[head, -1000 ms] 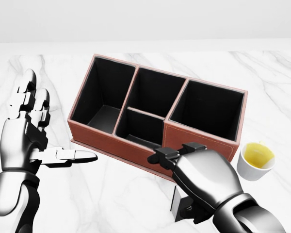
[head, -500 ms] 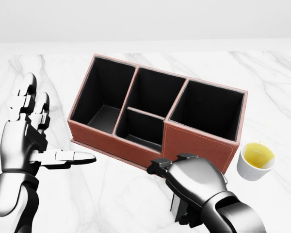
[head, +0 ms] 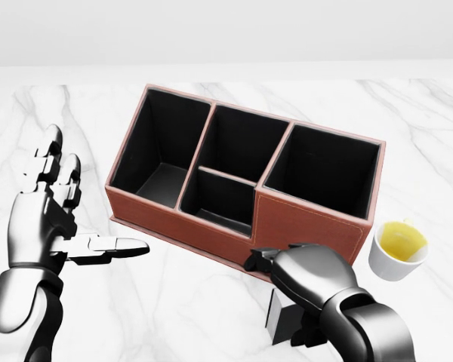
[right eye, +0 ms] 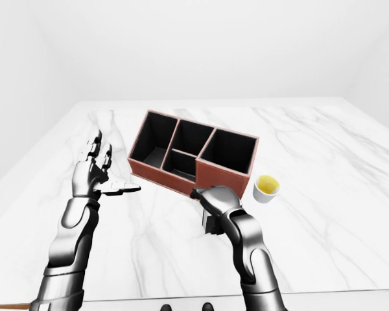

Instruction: Pick up the book and place it in the right compartment of the caddy.

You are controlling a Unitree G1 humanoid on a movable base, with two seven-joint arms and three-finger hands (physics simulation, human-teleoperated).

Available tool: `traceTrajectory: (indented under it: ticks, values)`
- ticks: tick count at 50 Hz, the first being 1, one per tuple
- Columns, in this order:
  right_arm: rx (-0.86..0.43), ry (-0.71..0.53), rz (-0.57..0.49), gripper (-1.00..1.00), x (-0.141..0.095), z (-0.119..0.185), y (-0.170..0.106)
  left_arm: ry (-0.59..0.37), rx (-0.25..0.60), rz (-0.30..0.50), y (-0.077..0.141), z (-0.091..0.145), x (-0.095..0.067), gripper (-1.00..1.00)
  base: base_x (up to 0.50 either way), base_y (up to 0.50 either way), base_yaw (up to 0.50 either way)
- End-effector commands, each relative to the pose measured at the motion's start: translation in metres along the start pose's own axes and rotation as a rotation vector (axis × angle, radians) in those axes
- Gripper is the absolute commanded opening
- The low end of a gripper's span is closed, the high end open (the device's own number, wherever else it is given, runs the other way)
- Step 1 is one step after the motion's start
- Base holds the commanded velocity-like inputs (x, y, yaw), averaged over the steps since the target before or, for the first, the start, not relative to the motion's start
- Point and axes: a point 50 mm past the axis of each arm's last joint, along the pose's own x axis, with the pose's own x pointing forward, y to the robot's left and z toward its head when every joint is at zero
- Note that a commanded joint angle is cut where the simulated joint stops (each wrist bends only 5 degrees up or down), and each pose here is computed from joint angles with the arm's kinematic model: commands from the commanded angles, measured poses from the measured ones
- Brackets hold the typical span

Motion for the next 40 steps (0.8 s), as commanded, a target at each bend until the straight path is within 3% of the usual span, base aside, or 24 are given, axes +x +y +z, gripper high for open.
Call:
traceTrajectory:
  ticks: [1, 21, 40]
  values:
    - [0.005, 0.033, 0.051, 0.36, 0.007, -0.009, 0.010, 0.021, -0.003, 0.005, 0.002, -0.005, 0.002, 1.00, 0.00, 0.00, 0.00]
    - [-0.006, 0.094, 0.120, 0.36, 0.026, -0.026, 0.041, 0.025, -0.007, 0.010, 0.005, -0.006, 0.000, 1.00, 0.00, 0.00, 0.00]
    - [-0.026, 0.162, 0.134, 0.40, 0.020, -0.040, 0.051, 0.001, -0.006, 0.011, 0.006, 0.000, -0.005, 1.00, 0.00, 0.00, 0.00]
